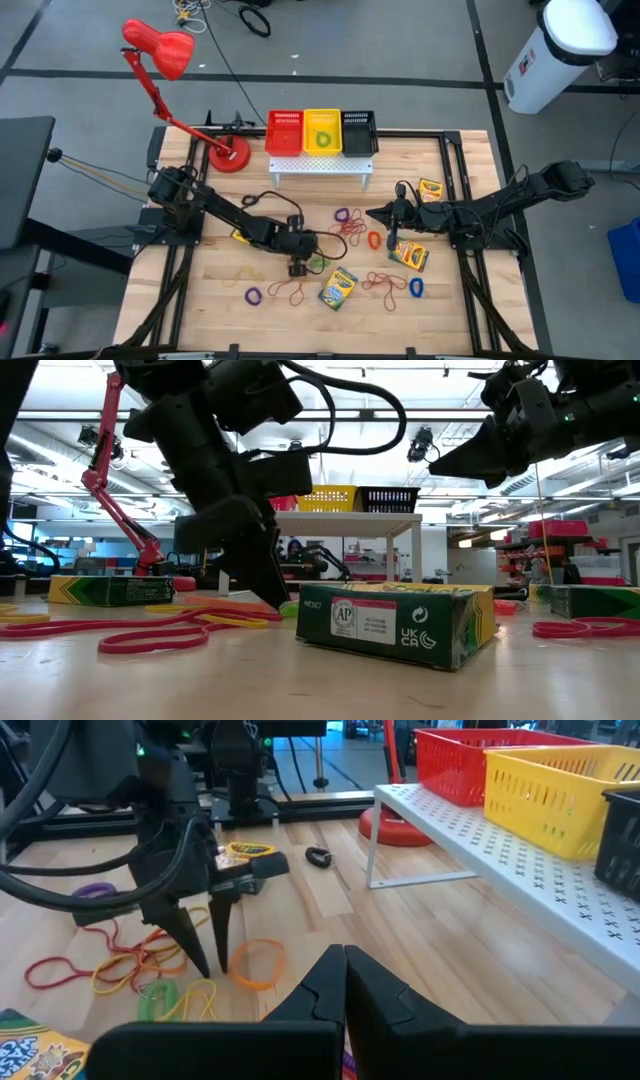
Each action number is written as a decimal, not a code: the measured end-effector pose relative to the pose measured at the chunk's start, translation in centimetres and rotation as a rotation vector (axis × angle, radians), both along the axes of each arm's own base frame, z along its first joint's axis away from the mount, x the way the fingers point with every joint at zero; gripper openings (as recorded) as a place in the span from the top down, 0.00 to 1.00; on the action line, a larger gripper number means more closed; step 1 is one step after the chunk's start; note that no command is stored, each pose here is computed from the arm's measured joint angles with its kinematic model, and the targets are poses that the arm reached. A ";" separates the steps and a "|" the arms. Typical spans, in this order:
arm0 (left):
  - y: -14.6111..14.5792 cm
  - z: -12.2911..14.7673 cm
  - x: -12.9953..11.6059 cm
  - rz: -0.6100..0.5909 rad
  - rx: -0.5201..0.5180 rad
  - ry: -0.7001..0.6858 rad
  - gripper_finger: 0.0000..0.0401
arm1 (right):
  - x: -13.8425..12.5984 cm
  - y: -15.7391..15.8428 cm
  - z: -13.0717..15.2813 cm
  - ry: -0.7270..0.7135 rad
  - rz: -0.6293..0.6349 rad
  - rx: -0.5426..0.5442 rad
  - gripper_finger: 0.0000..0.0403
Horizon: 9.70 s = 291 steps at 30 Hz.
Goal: Pick & Place Office Desk Supplies
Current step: Put the orange rubber band into the red bin on the shelf, then put the yellow crayon box into the black bin on the shelf
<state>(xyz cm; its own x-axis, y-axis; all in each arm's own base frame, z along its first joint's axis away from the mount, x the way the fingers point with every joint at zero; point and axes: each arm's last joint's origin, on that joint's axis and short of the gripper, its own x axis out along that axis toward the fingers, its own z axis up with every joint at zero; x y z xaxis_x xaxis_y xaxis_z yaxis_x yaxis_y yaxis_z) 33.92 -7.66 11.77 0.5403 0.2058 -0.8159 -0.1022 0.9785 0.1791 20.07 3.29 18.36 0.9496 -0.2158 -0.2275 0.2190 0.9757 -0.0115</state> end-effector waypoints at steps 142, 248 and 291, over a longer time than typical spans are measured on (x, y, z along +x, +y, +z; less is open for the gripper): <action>3.6 6.5 -7.8 -0.191 -0.134 -1.054 0.97 | -2.9 -6.9 1.1 0.603 -0.833 0.458 0.99; 2.9 5.8 -7.9 -0.210 -0.160 -0.984 0.97 | -3.7 -11.0 -4.4 0.675 -1.325 0.860 0.01; 4.8 7.3 -8.1 -0.042 -0.234 -1.069 0.91 | -3.5 -8.6 -1.0 0.599 -0.936 0.716 0.58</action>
